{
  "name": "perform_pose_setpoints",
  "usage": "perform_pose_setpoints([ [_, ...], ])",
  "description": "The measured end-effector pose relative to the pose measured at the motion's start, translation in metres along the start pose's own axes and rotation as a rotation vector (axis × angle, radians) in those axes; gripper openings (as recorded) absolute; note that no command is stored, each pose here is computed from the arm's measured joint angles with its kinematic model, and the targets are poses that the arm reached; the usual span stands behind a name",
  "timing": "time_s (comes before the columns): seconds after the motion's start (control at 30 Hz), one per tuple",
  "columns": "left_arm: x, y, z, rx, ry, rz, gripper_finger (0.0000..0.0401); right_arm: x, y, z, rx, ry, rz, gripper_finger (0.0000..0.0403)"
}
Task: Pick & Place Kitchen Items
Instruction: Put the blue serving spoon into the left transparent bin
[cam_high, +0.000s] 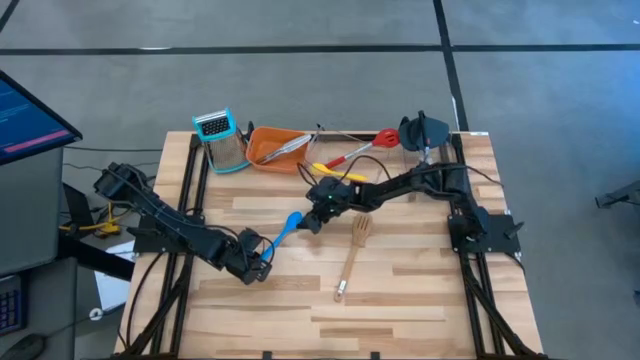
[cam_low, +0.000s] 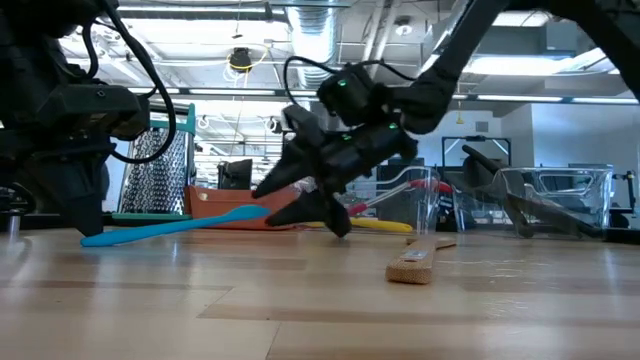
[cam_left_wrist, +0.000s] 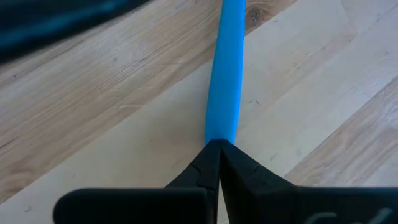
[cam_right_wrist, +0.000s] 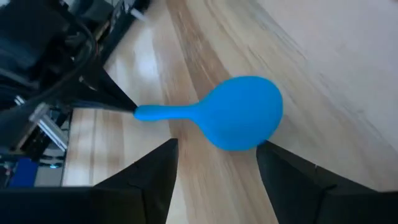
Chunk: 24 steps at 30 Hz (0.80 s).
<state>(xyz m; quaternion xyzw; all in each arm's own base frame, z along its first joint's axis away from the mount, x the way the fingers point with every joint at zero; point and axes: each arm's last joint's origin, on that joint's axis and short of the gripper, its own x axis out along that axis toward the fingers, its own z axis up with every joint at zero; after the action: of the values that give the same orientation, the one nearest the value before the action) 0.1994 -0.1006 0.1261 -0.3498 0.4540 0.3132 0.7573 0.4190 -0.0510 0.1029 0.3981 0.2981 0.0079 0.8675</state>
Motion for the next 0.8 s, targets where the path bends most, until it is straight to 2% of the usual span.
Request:
perform_pose_setpoints([
  [0.23, 0.000, 0.000, -0.002, 0.008, -0.002, -0.002, 0.0001, 0.013, 0.013, 0.018, -0.040, -0.027, 0.051, 0.0201],
  [0.37, 0.000, 0.000, -0.002, 0.010, -0.001, -0.003, 0.0001, 0.013, 0.017, 0.024, -0.061, -0.042, 0.059, 0.0181],
  [0.6, 0.000, -0.001, -0.002, 0.032, -0.005, -0.007, 0.0001, 0.014, 0.018, 0.026, -0.117, -0.107, -0.013, 0.0117],
  [0.8, 0.000, -0.001, -0.002, 0.032, -0.006, -0.008, 0.0001, 0.013, 0.024, 0.032, -0.169, -0.163, 0.033, 0.0050],
])
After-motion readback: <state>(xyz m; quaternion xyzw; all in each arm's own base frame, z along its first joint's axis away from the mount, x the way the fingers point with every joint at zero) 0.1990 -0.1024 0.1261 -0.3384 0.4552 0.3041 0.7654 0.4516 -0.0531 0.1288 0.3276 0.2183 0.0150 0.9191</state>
